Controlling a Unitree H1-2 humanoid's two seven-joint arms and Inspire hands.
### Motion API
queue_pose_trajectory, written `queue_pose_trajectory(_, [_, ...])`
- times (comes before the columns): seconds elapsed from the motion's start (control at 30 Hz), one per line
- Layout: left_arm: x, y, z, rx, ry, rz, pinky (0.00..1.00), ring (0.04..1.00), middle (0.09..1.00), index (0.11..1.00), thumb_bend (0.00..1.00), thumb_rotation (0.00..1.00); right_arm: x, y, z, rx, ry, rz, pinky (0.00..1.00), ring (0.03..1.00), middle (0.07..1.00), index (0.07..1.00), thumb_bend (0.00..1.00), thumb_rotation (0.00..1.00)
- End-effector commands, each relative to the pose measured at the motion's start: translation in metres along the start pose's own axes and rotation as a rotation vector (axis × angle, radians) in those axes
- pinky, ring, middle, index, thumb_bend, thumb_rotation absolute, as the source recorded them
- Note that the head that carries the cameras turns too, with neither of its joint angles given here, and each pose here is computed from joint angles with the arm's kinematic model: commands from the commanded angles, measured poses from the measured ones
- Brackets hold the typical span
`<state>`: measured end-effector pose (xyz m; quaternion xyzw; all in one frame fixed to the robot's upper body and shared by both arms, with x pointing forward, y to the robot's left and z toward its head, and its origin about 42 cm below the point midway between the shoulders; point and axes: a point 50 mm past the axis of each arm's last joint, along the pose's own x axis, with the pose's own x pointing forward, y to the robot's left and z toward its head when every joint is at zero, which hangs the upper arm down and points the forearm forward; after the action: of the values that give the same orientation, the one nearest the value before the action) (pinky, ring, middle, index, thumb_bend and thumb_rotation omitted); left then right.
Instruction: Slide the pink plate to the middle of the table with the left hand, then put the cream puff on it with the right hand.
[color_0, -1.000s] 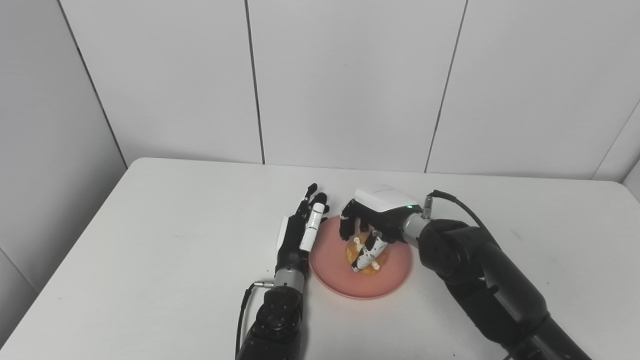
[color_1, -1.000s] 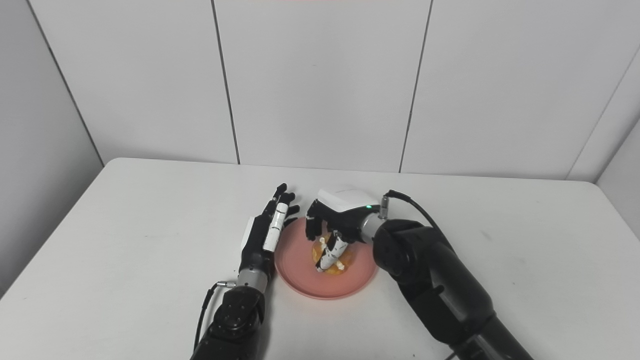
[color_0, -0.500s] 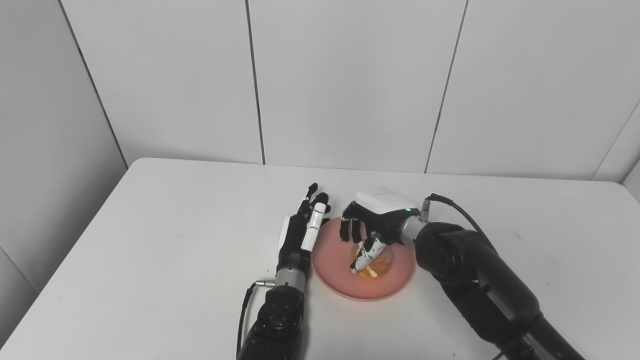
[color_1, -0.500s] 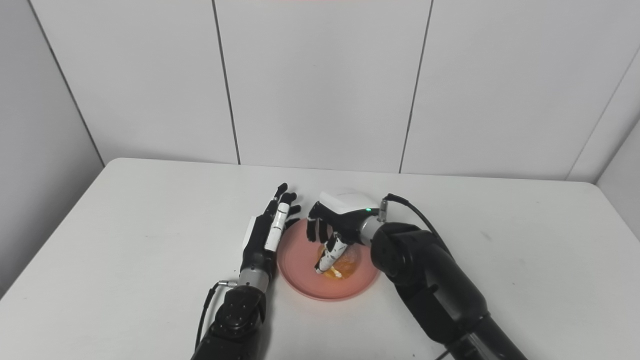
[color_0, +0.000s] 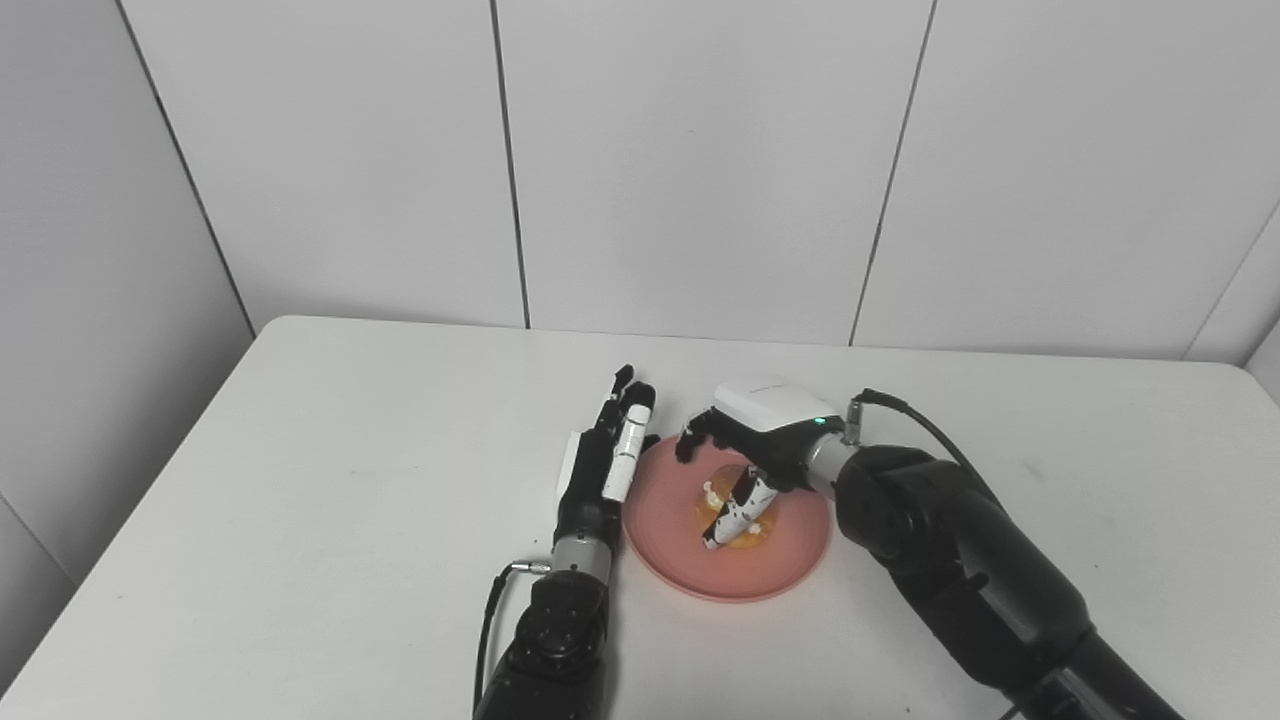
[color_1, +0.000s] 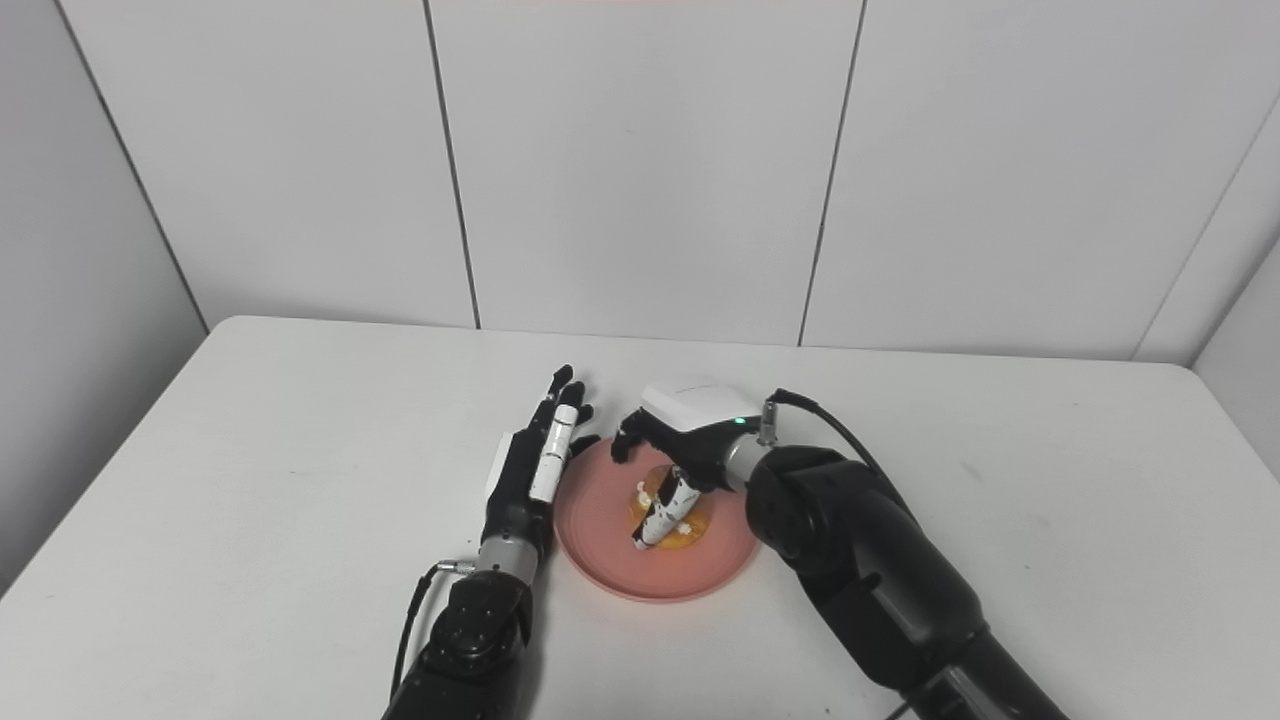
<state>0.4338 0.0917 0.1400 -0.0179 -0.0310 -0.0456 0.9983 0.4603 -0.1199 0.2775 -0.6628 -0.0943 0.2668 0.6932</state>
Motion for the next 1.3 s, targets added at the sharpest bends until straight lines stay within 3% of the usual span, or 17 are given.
queue_pose_trajectory(0.0, [-0.016,-0.019,-0.029,-0.013,0.158,-0.060,0.78,0.912,0.961,0.941,0.67,0.96,-0.005,-0.027,0.009,-0.068,-0.055,-0.102,1.00,0.998,0.980,0.836,1.00,0.34])
queue_pose_trajectory(0.17, [-0.016,-0.017,-0.030,-0.009,0.156,-0.059,0.78,0.909,0.960,0.948,0.67,0.97,-0.010,-0.030,0.006,-0.093,-0.044,-0.117,1.00,1.000,1.000,0.872,1.00,0.40])
queue_pose_trajectory(0.53, [-0.015,-0.015,-0.030,-0.001,0.154,-0.062,0.78,0.896,0.923,0.918,0.68,0.97,-0.038,-0.046,0.000,-0.044,-0.054,-0.180,1.00,1.000,1.000,0.872,1.00,0.39])
queue_pose_trajectory(0.63, [-0.015,-0.013,-0.031,-0.023,0.150,-0.053,0.80,0.906,0.955,0.935,0.69,0.95,-0.058,-0.043,-0.013,0.124,-0.127,-0.339,1.00,0.997,0.978,0.878,1.00,0.43])
queue_pose_trajectory(0.7, [-0.014,-0.012,-0.031,-0.029,0.141,-0.042,0.81,0.877,0.923,0.929,0.70,0.94,-0.064,-0.030,-0.026,0.259,-0.154,-0.468,0.98,0.980,0.961,0.917,1.00,0.60])
queue_pose_trajectory(0.73, [-0.013,-0.011,-0.031,-0.031,0.134,-0.036,0.81,0.875,0.920,0.927,0.70,0.94,-0.065,-0.022,-0.032,0.318,-0.156,-0.517,0.98,0.978,0.959,0.918,1.00,0.61])
queue_pose_trajectory(0.83, [-0.014,-0.009,-0.030,-0.047,0.090,-0.006,0.83,0.873,0.910,0.914,0.72,0.93,-0.063,0.003,-0.050,0.646,-0.146,-0.605,0.88,0.944,0.943,0.927,0.88,0.85])
queue_pose_trajectory(0.93, [-0.016,-0.009,-0.031,-0.040,0.041,0.029,0.87,0.877,0.908,0.908,0.74,0.93,-0.058,0.025,-0.060,0.926,-0.137,-0.656,0.89,0.932,0.933,0.930,0.90,0.96])
queue_pose_trajectory(1.0, [-0.017,-0.010,-0.031,-0.023,0.011,0.062,0.87,0.883,0.908,0.905,0.75,0.94,-0.054,0.042,-0.066,1.151,-0.129,-0.688,0.90,0.942,0.938,0.945,0.90,0.99])
queue_pose_trajectory(1.1, [-0.021,-0.012,-0.031,0.019,-0.021,0.105,0.87,0.877,0.908,0.902,0.75,0.99,-0.045,0.066,-0.072,1.448,-0.138,-0.756,0.93,0.946,0.930,0.939,0.97,0.95])
queue_pose_trajectory(1.27, [-0.024,-0.013,-0.031,0.061,-0.031,0.127,0.99,0.991,0.990,0.973,0.65,1.00,-0.036,0.090,-0.072,1.640,-0.125,-0.789,0.98,0.974,0.960,0.954,0.95,1.00])
